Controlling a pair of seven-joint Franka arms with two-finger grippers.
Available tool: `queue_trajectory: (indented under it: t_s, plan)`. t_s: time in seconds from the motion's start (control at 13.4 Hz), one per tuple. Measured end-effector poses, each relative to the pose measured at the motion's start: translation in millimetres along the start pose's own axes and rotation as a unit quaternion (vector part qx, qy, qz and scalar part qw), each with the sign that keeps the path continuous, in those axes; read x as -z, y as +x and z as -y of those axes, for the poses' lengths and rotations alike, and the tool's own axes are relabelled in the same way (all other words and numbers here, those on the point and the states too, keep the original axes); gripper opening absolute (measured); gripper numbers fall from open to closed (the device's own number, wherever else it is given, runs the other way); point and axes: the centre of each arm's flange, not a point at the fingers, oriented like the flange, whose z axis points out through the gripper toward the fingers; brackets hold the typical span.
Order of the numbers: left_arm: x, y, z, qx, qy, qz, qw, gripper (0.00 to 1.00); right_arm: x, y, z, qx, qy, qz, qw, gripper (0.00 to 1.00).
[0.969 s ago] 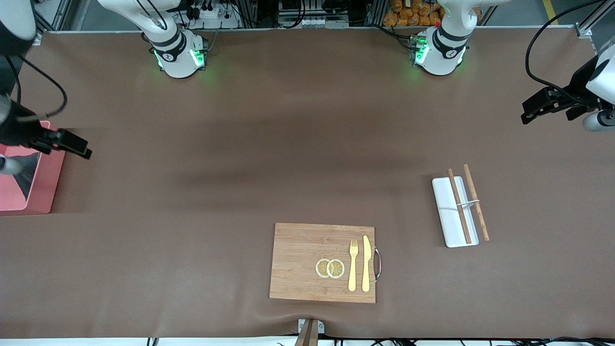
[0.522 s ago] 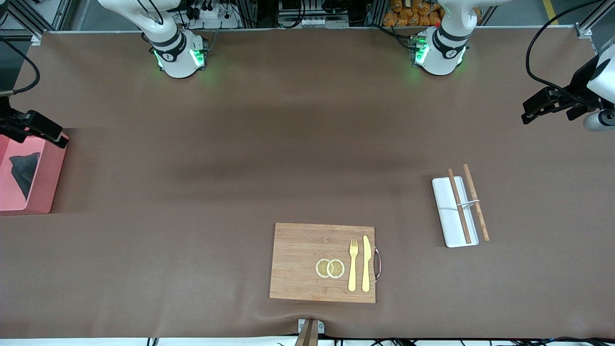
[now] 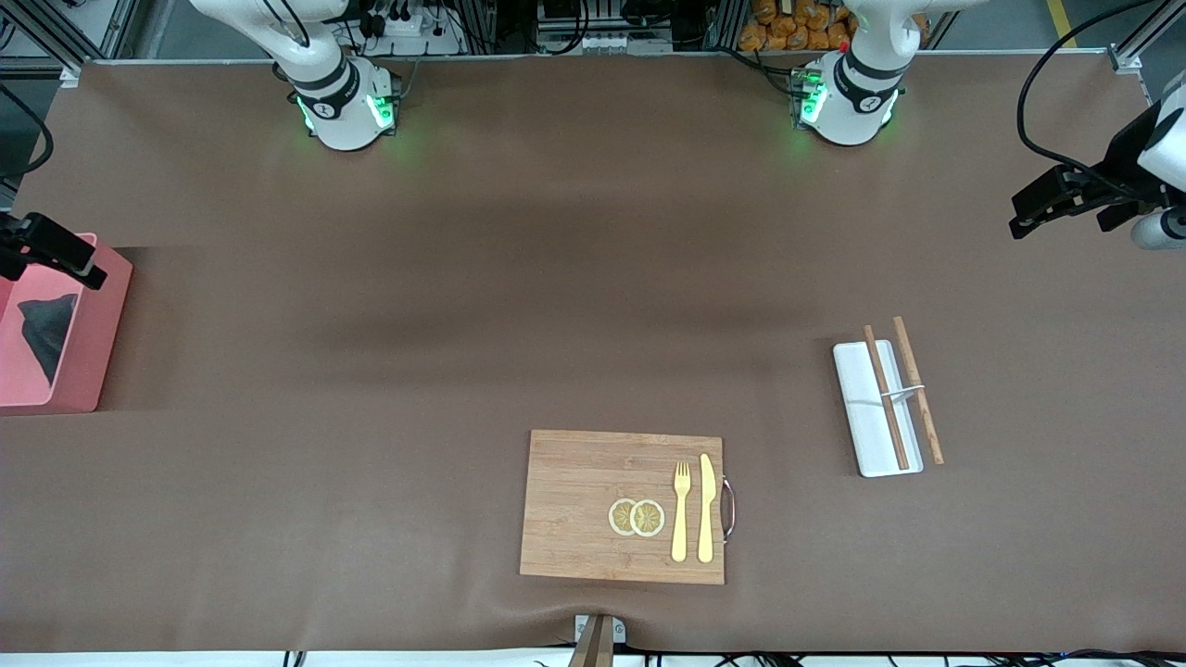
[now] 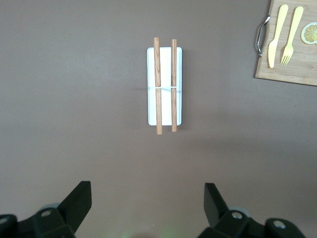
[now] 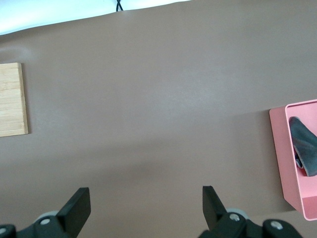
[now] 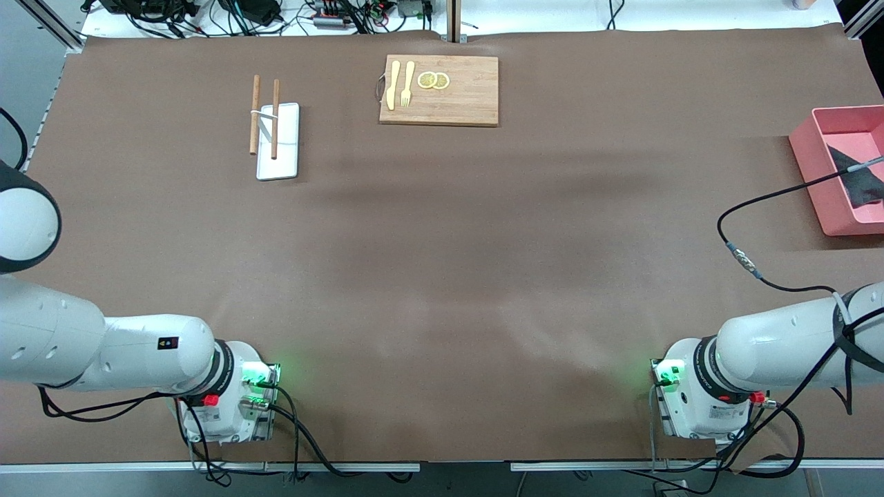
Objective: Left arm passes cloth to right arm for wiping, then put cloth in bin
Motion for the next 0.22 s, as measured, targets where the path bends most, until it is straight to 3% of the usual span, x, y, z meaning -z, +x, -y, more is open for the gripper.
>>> queue_trajectory:
  t_s: [0.22]
  plan:
    - [-0.8,0.8,1.5,0.001,0.000,0.001,1.000,1.00,-3.9,0.4,6.4,0.005,0.000,0.004,1.000,1.00]
